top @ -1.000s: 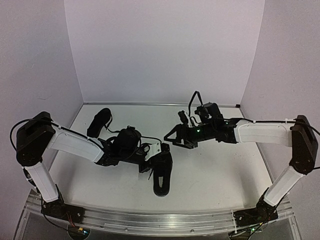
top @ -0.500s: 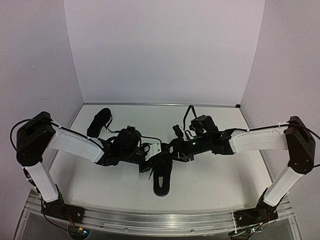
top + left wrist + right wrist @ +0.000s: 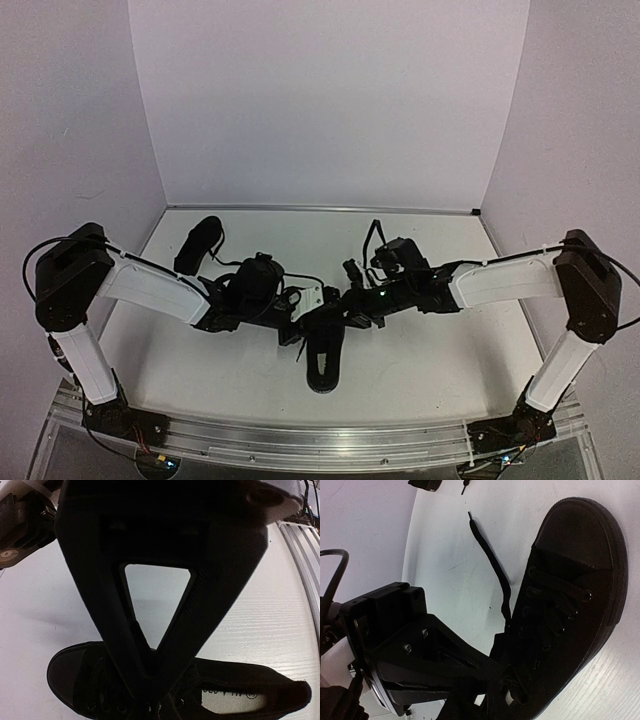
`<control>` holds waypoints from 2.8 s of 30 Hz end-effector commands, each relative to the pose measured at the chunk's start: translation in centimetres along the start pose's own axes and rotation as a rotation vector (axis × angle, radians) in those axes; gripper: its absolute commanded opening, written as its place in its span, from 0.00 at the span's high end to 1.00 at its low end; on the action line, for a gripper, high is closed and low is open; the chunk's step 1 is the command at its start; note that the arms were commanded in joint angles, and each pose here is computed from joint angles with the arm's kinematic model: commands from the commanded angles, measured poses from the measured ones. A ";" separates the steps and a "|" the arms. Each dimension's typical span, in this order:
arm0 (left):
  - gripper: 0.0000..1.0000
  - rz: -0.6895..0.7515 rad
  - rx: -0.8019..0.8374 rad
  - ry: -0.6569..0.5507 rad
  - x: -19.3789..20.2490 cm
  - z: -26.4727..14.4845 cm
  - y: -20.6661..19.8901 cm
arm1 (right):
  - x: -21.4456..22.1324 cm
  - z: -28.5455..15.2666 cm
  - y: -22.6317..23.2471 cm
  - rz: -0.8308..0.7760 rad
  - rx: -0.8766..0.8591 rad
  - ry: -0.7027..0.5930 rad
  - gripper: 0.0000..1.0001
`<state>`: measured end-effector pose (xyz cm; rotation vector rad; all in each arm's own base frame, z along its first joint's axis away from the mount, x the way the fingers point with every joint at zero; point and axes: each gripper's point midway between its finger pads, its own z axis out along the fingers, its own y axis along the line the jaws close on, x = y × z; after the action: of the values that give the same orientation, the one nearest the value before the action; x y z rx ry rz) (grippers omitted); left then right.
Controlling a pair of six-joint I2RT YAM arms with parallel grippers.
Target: Tie the shoes
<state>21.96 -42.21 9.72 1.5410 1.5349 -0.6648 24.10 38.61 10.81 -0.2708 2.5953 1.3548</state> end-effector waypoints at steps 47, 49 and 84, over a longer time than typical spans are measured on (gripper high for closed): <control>0.42 -0.126 0.129 0.586 13.7 -5.3 7.8 | -0.6 0.6 -0.3 0.002 0.020 -0.025 1.00; 0.45 -0.138 0.144 0.608 14.2 -5.2 7.5 | -0.5 0.6 -0.4 0.004 0.023 -0.023 1.00; 1.00 -0.112 0.055 0.327 -3.2 -15.3 -4.3 | -1.0 0.9 -1.3 0.003 0.068 -0.043 1.00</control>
<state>16.44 -32.70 21.81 1.6400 1.7039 -0.5610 24.79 38.19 8.93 -0.2244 2.6281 1.2711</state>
